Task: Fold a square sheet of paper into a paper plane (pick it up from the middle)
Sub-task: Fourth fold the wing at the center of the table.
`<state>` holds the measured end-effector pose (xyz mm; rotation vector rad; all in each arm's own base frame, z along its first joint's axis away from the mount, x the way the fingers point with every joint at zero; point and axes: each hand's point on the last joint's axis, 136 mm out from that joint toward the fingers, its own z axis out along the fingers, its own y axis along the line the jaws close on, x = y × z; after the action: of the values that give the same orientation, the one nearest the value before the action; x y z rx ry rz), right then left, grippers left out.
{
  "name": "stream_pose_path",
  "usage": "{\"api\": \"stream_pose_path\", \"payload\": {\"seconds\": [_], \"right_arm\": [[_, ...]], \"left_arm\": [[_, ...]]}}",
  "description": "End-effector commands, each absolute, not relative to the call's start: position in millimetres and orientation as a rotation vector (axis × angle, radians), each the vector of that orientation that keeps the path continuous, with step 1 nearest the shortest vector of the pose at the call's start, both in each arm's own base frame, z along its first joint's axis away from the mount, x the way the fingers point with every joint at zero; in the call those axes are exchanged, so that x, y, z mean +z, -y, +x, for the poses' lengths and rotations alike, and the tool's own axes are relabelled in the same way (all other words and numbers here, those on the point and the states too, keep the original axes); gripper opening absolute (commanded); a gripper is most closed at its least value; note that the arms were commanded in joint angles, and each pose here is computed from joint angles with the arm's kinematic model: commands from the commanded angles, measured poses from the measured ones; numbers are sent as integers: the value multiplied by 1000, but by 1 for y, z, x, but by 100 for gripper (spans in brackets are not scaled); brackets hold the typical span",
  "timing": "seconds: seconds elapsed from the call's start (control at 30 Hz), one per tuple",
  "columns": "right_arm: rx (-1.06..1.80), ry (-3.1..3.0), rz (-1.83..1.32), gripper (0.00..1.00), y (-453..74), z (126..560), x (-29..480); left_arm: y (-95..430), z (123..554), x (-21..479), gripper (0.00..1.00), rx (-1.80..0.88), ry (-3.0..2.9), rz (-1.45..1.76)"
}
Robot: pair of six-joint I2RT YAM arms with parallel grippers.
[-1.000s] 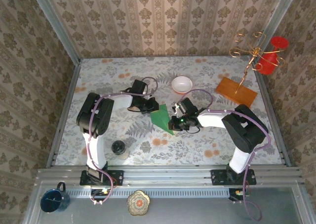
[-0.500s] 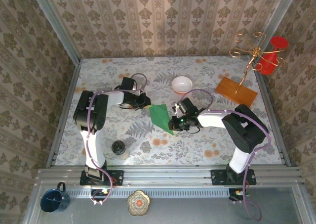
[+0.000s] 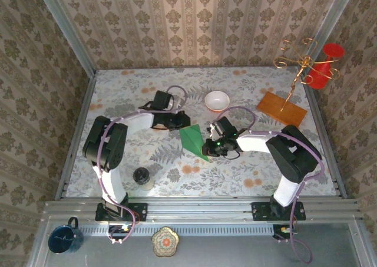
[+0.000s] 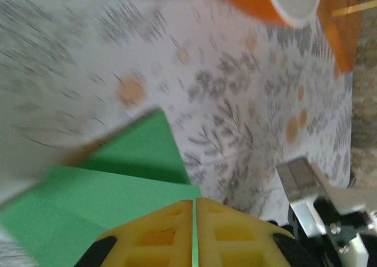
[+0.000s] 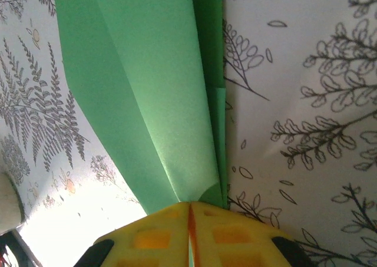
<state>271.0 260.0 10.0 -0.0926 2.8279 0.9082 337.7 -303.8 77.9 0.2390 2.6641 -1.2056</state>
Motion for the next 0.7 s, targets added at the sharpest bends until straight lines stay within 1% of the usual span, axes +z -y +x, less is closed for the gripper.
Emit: {"api": "stream_pose_path", "payload": {"seconds": [0.0,0.17,0.37,0.57,0.67], "right_arm": [[751,-3027,-55,14,-226,229,-22],[818,-2978,-63,15,-235,237,-11],[897,-2923,-88,15,-248,247,5],[989,-2753,-66,16,-263,273,43],[985,-2739,-2,16,-269,287,43]], "left_arm": [[299,323,55,12,-1135,-2766,210],[299,318,37,12,-1111,-2814,201],[304,325,24,12,-1064,-2851,172],[292,326,7,11,-951,-2896,94],[289,324,1,11,-931,-2913,66]]}}
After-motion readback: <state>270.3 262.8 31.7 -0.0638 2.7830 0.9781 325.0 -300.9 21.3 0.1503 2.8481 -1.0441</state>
